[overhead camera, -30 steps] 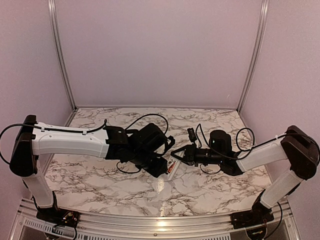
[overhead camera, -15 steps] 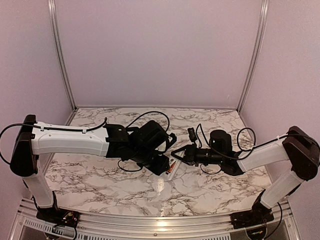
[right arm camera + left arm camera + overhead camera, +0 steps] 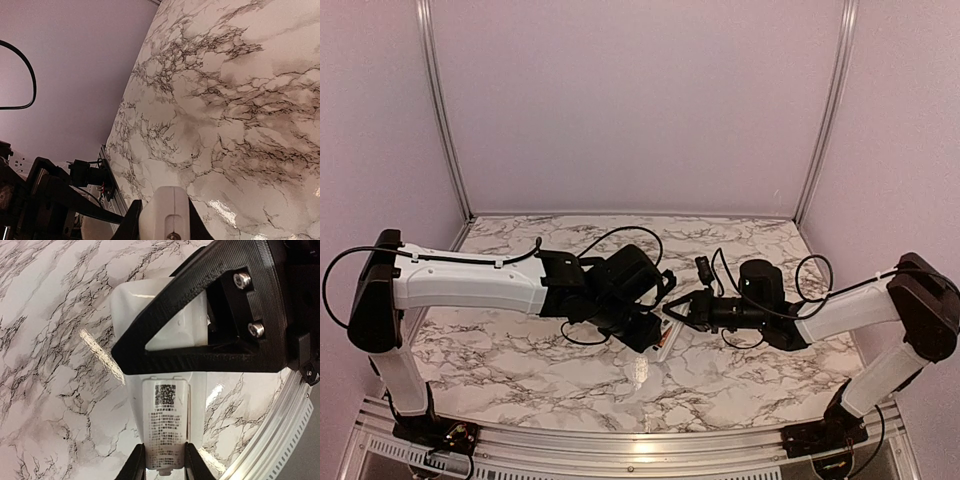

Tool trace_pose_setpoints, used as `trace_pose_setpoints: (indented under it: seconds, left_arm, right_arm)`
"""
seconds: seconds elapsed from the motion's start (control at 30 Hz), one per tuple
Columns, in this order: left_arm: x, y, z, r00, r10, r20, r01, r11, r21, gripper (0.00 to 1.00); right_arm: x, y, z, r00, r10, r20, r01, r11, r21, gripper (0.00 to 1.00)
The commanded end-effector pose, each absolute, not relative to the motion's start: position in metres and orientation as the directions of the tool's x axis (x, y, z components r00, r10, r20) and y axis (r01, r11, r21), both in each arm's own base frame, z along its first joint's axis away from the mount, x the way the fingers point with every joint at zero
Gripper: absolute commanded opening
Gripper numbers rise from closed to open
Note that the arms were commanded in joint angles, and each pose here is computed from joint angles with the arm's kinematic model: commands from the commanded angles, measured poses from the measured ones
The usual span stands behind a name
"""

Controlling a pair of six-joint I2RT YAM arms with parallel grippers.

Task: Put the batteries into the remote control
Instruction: Load the battery cover onto the remote control without the battery cover.

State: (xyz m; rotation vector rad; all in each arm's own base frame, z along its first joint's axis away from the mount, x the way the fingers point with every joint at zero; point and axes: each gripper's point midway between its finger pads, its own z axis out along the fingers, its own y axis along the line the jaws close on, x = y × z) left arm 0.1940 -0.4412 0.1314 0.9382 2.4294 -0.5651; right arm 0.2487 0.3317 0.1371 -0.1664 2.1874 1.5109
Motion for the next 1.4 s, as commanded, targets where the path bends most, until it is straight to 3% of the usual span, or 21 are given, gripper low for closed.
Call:
trace_pose_setpoints:
  seconds: [0.0,1.37]
  left_arm:
    - [0.191,-0.443,0.123,-0.662,0.528,-0.532,0.705,0.68,-0.202,0.07]
    - [0.188,-0.437,0.112,-0.688,0.521,-0.505,0.686,0.695,-0.217,0.07]
  right_arm:
    - [0.252,0.339,0.17,-0.847,0.185,-0.498,-0.423,0.334,0.842,0.0]
    - [0.252,0.336,0.175,-0.85,0.221,-0.478,-0.403,0.313,0.86,0.0]
